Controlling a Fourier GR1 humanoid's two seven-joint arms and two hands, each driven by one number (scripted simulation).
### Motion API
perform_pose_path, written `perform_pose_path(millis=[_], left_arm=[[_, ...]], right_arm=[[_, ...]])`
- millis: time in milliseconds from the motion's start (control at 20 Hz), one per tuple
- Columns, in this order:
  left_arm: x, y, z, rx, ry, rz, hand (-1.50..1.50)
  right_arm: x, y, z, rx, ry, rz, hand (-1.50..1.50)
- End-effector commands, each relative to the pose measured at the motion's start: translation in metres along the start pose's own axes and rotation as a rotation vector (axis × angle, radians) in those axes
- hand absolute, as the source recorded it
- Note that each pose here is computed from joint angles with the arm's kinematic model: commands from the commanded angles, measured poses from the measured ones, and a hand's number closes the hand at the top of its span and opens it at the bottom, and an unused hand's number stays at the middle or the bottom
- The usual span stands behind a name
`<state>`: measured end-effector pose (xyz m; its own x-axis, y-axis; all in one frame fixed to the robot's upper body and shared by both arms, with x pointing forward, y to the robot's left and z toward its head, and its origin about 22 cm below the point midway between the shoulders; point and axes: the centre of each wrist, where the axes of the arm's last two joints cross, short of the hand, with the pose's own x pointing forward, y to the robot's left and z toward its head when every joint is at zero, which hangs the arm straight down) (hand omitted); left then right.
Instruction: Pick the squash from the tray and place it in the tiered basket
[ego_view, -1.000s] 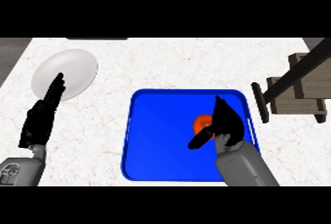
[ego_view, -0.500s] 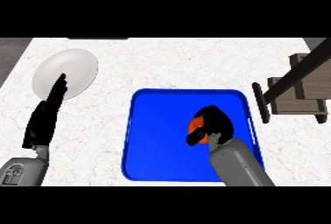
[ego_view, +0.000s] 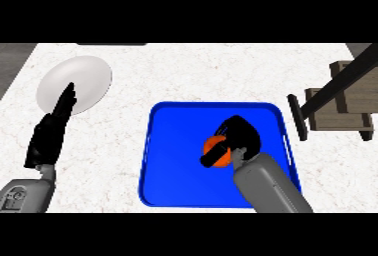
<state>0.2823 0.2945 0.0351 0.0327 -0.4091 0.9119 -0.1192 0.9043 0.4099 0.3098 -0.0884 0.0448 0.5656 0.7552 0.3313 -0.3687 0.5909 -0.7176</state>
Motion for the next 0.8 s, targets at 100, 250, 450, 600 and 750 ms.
perform_pose_path(millis=[100, 250, 450, 600, 750], left_arm=[[0.006, -0.009, -0.001, -0.014, -0.004, 0.004, 0.0], [0.005, -0.001, -0.003, 0.007, -0.027, 0.003, 0.0], [0.008, -0.001, -0.003, -0.021, -0.047, -0.009, 0.0], [0.012, -0.01, -0.005, -0.045, -0.059, 0.001, 0.0], [0.019, -0.01, -0.01, -0.053, -0.077, -0.014, 0.0]], right_arm=[[0.031, -0.074, -0.013, -0.176, 0.255, -0.271, 1.5], [0.004, -0.146, -0.038, -0.362, 0.372, -0.399, 1.5], [-0.008, -0.22, -0.038, -0.608, 0.441, -0.514, 1.5], [-0.001, -0.27, -0.018, -0.815, 0.435, -0.58, 1.5], [-0.005, -0.316, 0.0, -1.041, 0.483, -0.541, 1.5]])
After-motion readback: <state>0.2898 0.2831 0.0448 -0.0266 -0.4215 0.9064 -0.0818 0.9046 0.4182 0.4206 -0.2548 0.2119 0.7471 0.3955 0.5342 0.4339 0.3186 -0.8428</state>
